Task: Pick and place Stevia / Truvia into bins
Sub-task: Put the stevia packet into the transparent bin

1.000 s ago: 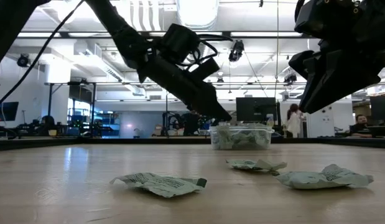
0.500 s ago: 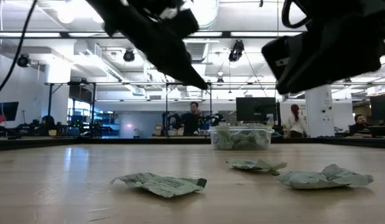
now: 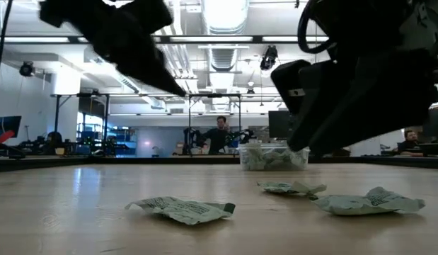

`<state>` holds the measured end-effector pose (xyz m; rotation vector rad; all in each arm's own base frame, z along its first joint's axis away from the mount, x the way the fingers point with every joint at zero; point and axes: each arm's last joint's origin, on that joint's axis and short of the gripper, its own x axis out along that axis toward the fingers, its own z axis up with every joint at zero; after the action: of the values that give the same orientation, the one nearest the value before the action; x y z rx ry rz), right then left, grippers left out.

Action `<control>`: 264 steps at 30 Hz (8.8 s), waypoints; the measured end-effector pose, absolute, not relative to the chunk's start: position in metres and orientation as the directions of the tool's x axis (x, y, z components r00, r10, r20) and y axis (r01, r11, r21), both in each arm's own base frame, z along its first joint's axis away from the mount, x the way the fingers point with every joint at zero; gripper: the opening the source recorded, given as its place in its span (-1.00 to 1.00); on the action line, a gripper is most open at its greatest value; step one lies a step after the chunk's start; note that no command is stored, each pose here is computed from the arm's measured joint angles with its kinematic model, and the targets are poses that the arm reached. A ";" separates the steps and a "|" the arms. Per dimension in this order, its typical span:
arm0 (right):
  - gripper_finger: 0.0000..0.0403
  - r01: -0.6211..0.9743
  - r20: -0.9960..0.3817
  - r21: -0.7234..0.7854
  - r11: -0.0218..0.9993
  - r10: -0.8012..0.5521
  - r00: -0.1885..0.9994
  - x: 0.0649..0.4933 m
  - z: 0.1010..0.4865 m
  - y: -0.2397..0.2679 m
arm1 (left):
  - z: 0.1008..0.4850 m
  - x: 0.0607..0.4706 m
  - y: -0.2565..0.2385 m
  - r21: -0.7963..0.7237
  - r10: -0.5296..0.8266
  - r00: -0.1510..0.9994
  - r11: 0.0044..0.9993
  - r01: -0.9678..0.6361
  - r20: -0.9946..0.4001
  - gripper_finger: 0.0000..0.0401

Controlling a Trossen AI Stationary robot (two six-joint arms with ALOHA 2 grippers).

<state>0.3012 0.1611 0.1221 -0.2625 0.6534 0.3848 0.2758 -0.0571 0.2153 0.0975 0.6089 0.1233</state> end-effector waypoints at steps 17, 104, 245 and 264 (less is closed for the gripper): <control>-0.34 -0.380 -0.734 -0.101 0.919 0.189 0.652 0.305 0.108 0.153 | 0.221 0.262 -0.060 0.122 0.154 0.841 0.987 -0.106 -0.518 -0.05; -0.27 -0.121 -0.759 -0.115 0.986 -0.008 0.651 0.263 0.206 0.053 | 0.148 0.304 -0.133 -0.147 -0.444 0.735 0.889 0.434 -0.513 -0.06; -0.72 -0.411 -0.556 0.078 0.908 0.382 0.738 0.257 0.136 0.132 | 0.233 0.340 0.035 0.257 0.339 0.739 0.939 -0.229 -0.582 -0.06; -0.47 -0.435 -0.629 0.200 0.878 0.455 0.630 0.287 0.103 0.156 | 0.225 0.258 -0.020 0.046 0.179 0.840 0.982 -0.181 -0.512 -0.05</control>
<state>0.2871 0.1562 0.1034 0.0300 0.7282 0.5097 0.2578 -0.0196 0.2246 -0.0040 0.5413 0.1904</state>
